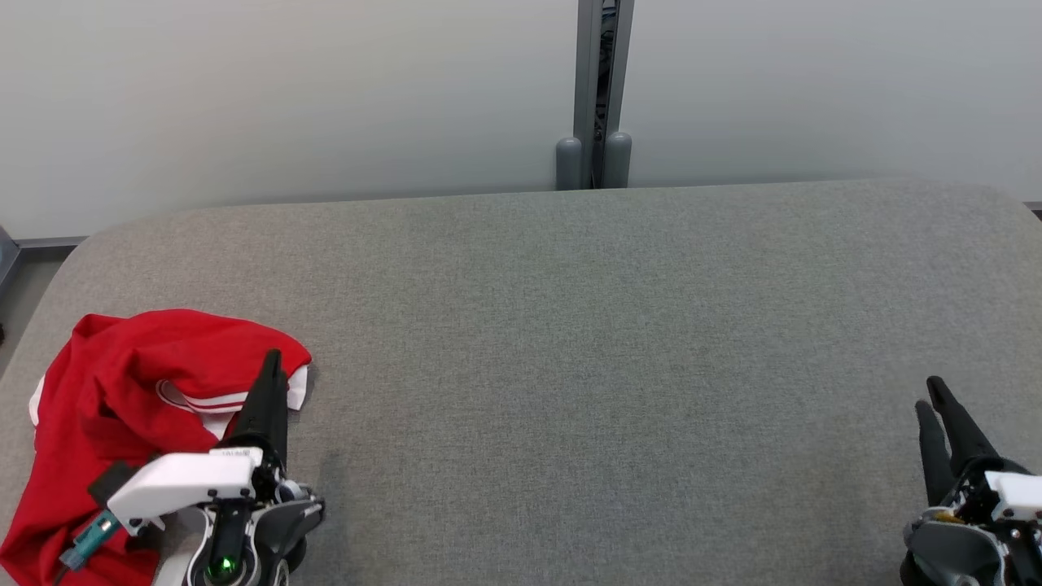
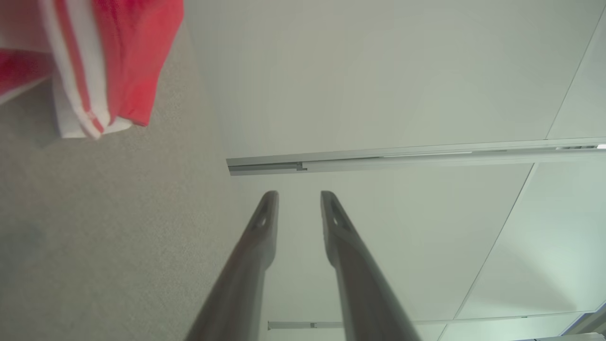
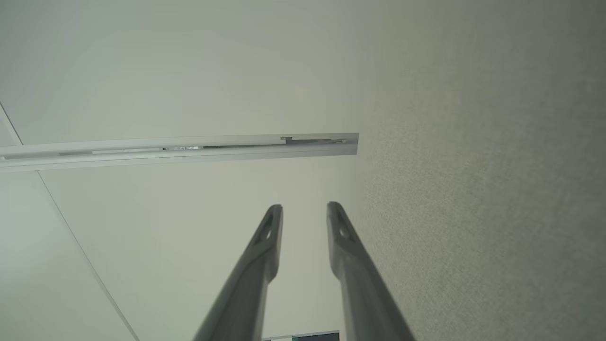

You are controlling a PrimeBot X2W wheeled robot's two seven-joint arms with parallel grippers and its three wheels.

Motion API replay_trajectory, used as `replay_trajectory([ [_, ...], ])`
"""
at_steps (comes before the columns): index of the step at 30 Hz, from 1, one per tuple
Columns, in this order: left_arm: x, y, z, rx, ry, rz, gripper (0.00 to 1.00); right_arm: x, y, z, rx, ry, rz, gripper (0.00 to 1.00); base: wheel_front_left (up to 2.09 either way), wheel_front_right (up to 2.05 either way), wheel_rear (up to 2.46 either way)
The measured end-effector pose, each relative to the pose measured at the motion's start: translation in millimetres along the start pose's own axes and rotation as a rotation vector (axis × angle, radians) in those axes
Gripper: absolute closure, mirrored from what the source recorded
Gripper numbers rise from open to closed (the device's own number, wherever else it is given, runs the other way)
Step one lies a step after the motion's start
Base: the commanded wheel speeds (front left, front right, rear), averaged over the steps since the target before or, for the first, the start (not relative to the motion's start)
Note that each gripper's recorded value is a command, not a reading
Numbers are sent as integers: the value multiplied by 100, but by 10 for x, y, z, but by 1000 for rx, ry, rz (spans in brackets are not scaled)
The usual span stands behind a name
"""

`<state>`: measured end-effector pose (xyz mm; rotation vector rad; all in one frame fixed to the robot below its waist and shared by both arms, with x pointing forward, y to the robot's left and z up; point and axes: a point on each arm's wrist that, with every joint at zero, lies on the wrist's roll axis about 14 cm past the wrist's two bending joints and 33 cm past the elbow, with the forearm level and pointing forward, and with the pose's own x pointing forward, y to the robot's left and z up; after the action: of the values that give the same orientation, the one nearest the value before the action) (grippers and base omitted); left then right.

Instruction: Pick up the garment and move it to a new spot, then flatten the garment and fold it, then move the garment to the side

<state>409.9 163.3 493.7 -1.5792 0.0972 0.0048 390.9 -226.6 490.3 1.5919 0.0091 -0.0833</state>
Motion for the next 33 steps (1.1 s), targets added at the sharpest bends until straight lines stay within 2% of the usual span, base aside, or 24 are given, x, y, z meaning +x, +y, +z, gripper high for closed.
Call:
replay_trajectory([
  [1, 0, 0, 0, 0, 0, 0, 0, 0, 0, 0, 0, 0, 0, 0, 0, 0, 0],
  [2, -77, 175, -6, -5, -1, 49, 0, -63, -152, -29, 12, 2, -43, 0, 0, 0, 0],
  [4, -129, 271, -13, -6, -3, 76, 0, -101, -228, -56, 17, 4, -65, 0, 0, 0, 0],
  [13, -112, 193, -54, 54, -5, 51, 0, -72, -183, -163, -50, 13, -56, 0, 0, 0, 0],
  [33, -86, -84, -103, 508, -13, -34, 0, 21, 49, -435, -560, 69, 19, 0, 0, 0, 0],
])
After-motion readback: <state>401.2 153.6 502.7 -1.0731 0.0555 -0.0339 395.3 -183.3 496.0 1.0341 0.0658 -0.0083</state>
